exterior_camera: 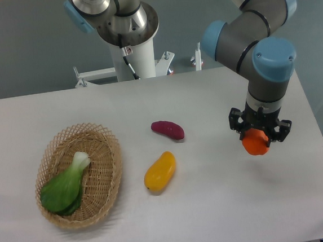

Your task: Place the orange on the table

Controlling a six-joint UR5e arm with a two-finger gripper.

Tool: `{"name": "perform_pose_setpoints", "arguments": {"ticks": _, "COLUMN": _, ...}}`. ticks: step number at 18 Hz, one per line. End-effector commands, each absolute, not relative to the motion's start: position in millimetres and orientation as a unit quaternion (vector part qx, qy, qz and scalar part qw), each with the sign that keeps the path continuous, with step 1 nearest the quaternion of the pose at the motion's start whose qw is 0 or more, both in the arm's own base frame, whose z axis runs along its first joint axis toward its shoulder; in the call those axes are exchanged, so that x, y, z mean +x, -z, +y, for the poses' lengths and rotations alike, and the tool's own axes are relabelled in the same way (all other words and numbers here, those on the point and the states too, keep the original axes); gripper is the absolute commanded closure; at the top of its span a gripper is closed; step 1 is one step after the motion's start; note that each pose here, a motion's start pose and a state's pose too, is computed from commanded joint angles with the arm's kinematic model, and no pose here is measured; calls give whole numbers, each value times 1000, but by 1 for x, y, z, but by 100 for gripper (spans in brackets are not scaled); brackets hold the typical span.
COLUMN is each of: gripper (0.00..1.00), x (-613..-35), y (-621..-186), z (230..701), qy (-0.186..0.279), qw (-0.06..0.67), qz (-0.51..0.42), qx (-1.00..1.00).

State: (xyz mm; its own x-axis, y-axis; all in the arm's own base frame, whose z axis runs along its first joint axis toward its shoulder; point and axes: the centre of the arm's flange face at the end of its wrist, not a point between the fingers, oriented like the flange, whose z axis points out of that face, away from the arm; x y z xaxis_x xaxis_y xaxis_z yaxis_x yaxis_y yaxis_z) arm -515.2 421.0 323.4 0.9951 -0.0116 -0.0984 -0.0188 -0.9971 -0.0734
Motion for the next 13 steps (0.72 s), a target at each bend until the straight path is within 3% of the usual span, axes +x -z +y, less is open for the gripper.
{"name": "perform_pose_setpoints", "arguments": {"ticks": 6, "gripper": 39, "x": -498, "y": -320, "z": 442, "qy": -44, "qw": 39, "qz": -19, "qx": -998}}
{"name": "perform_pose_setpoints", "arguments": {"ticks": 10, "gripper": 39, "x": -482, "y": -294, "z": 458, "qy": -31, "qw": 28, "qz": -27, "qx": -999}}
{"name": "perform_pose_setpoints", "arguments": {"ticks": 13, "gripper": 40, "x": -466, "y": -271, "z": 458, "qy": -54, "qw": 35, "qz": -29, "qx": -998}}
